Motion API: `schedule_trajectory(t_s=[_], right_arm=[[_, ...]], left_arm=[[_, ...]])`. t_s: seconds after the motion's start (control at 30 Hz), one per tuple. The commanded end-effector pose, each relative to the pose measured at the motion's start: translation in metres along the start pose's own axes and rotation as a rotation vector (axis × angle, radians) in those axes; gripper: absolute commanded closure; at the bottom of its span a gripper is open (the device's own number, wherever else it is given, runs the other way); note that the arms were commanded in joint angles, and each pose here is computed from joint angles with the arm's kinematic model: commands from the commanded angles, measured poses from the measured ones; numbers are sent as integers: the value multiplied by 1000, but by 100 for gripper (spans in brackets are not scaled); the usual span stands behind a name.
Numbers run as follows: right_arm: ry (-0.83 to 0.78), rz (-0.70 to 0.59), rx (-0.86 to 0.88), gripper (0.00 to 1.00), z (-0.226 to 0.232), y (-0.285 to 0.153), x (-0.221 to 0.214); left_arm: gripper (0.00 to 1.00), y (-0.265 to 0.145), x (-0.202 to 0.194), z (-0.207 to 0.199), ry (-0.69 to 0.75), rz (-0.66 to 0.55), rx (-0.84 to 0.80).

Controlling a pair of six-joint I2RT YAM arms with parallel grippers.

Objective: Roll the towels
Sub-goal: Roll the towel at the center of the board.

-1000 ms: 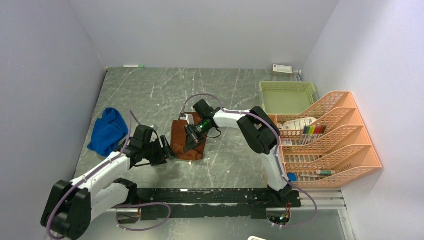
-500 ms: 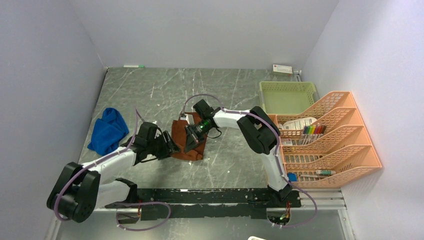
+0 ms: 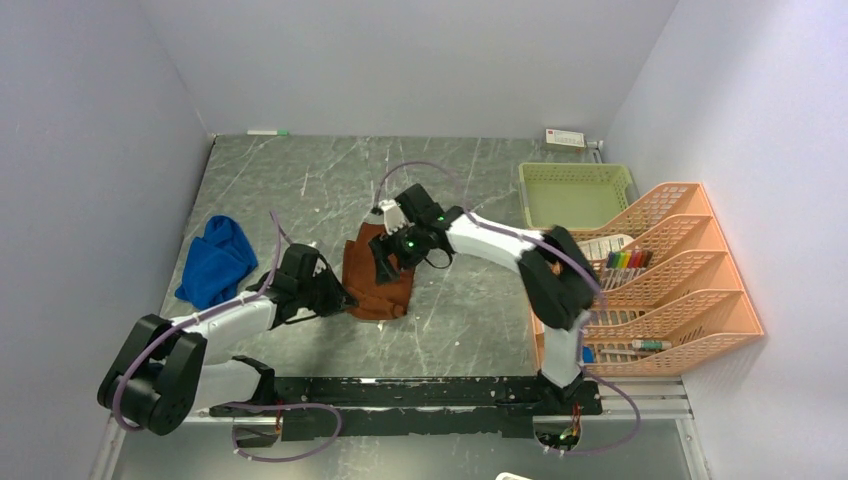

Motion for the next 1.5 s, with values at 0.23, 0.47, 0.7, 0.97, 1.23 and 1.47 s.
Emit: schedule_trajectory(t_s=[0.23,0.47,0.7,0.97,1.23,1.47], right_arm=[[-923,-478,-464,23,85,-49,-35],[-1146,-441,-286,25,89,-32,-70],[-1261,-298,-275,29,79,-7,-74],[-1414,-322,-432,29,64,9,-81],[-1447,-275,-503,28,46,29,-84],[-1447,-216,-568,31,20,38,-94]], left_arm=[[93,3,1,-2,-41,102,90],[93,9,0,-4,-61,163,20],[93,7,6,-8,-39,172,2],[93,7,4,-9,-50,216,-52],[93,-4,10,-13,-40,217,-75],[93,-14,15,-11,-54,219,-103]])
Point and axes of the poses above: each gripper's point midway between its finger pads, its own y axis out along the fingers, its own z axis along the line the jaws close on, x = y × z, the point moved 6 cm from there along -y, back along the fingers, and after that the axes turned 7 degrees about y, right-handed, at the moved point
